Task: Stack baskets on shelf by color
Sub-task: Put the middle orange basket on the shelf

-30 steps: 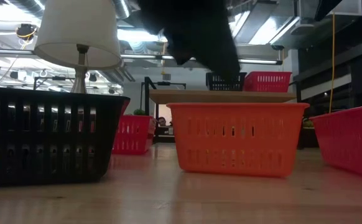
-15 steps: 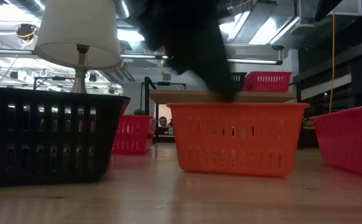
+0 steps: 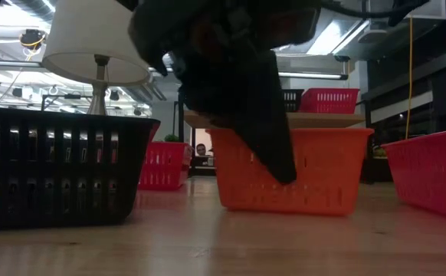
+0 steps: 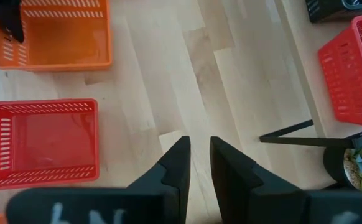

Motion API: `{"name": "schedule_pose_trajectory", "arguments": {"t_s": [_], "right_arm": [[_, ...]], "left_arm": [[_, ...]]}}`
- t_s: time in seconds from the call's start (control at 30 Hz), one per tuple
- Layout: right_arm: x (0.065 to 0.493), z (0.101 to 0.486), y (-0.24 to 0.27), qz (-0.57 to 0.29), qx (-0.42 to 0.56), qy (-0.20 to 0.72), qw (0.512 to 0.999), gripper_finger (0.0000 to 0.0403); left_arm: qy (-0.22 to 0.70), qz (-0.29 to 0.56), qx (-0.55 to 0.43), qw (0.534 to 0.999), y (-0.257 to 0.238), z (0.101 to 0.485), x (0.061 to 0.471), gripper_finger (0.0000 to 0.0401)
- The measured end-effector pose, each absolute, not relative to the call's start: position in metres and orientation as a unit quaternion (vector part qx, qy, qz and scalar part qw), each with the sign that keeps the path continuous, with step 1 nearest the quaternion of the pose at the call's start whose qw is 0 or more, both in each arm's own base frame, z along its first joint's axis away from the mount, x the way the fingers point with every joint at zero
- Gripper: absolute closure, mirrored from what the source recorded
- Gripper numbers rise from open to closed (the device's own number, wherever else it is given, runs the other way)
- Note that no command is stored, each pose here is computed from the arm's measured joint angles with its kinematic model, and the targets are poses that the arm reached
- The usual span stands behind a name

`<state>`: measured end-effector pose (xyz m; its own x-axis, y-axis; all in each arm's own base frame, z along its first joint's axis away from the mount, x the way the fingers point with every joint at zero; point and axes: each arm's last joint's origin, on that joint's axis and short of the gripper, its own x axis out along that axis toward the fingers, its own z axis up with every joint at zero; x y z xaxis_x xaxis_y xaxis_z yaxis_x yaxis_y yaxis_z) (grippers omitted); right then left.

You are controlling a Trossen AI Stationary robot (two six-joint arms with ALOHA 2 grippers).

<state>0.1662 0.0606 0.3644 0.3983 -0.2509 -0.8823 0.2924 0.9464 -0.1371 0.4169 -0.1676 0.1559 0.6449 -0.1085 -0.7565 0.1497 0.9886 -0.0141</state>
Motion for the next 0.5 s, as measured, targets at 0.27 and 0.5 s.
{"name": "schedule_pose_trajectory", "arguments": {"t_s": [0.27, 0.5], "right_arm": [[0.166, 0.364, 0.061, -0.162, 0.019, 0.524, 0.836, 0.0341], [0.166, 0.365, 0.060, -0.164, 0.001, 0.520, 0.838, 0.0341]], "left_arm": [[0.425, -0.069, 0.079, 0.899, -0.136, 0.211, 0.413, 0.0400], [0.384, -0.055, 0.118, 0.914, -0.101, 0.320, 0.402, 0.0401]]}}
